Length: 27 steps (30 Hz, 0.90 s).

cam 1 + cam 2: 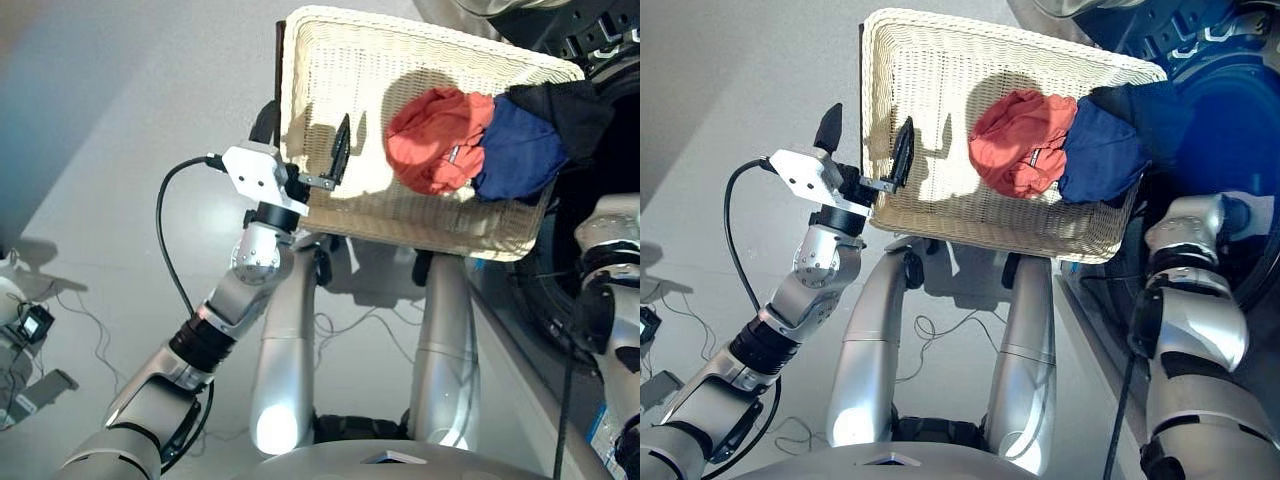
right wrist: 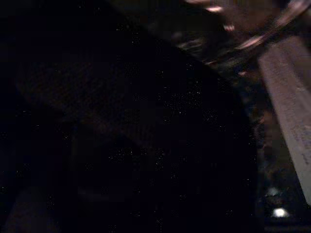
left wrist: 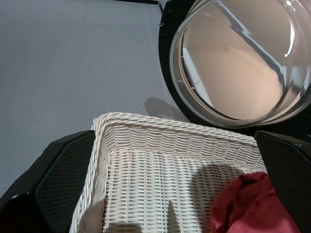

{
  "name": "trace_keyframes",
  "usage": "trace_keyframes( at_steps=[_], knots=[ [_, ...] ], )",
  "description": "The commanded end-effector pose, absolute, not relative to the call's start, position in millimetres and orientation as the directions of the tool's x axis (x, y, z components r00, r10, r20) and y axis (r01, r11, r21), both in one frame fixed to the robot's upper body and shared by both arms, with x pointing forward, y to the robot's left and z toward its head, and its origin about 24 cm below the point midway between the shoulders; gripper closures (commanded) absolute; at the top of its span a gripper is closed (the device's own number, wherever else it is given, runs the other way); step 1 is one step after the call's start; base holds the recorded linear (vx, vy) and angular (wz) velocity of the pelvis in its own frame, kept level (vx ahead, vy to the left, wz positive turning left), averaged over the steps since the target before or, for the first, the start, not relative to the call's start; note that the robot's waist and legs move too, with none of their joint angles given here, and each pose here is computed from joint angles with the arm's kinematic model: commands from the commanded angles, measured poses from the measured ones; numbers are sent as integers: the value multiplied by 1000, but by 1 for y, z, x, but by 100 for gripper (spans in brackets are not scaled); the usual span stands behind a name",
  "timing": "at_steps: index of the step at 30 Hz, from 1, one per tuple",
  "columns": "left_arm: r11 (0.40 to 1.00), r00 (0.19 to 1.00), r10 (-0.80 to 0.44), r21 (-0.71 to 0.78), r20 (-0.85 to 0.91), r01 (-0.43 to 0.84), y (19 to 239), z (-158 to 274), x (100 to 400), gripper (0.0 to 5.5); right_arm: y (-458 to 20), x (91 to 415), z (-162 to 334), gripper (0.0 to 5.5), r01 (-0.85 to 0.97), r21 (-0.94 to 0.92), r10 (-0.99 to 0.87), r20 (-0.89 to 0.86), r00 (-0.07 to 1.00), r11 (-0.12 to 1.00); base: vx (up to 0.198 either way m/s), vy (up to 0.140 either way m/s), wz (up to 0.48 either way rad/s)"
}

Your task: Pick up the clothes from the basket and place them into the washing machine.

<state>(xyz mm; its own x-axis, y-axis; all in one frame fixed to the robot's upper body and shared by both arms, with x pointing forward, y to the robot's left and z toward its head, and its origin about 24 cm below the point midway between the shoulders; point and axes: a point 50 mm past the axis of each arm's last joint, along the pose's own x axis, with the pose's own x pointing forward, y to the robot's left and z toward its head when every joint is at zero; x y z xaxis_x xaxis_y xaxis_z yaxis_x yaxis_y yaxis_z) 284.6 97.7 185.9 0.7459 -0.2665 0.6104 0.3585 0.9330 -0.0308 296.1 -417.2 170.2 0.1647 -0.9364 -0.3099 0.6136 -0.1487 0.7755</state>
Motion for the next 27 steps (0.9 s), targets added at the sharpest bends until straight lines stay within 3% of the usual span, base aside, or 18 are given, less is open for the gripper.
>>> trace_keyframes(
  at_steps=[1,4,5,6,9,11,17,18,22,27],
  knots=[
    [924,661,-204,-82,722,375,106,210,265,0,-446,258,191,550,451,848,-954,-299,-23,-277,0,0,0],
    [931,668,-190,-85,720,356,110,210,266,0,-443,259,191,550,397,861,-942,-333,-31,-318,0,0,0],
    [930,666,-189,-85,722,356,111,211,265,0,-442,260,189,151,406,855,-940,-341,-29,-323,0,0,0],
    [931,665,-188,-84,723,354,111,211,265,0,-439,263,188,0,431,848,-943,-334,-14,-307,0,0,0],
    [929,663,-191,-84,724,360,109,212,265,0,-430,276,176,0,510,822,-946,-322,45,-255,0,0,0],
    [930,664,-191,-84,723,359,107,212,266,0,-417,289,169,0,590,793,-956,-269,114,-152,0,0,0],
    [934,671,-136,-132,729,332,105,212,272,0,-343,331,150,0,602,755,-911,-15,411,260,0,0,0],
    [937,678,-129,-134,724,322,105,209,274,0,-322,337,142,0,600,702,-866,48,497,383,0,0,0],
    [947,724,-136,-126,677,297,105,194,282,0,-248,339,116,0,433,610,-647,176,742,663,0,0,0],
    [960,801,-201,-49,564,275,97,164,299,0,-179,323,121,0,106,439,-292,383,876,892,0,0,0]
  ],
)
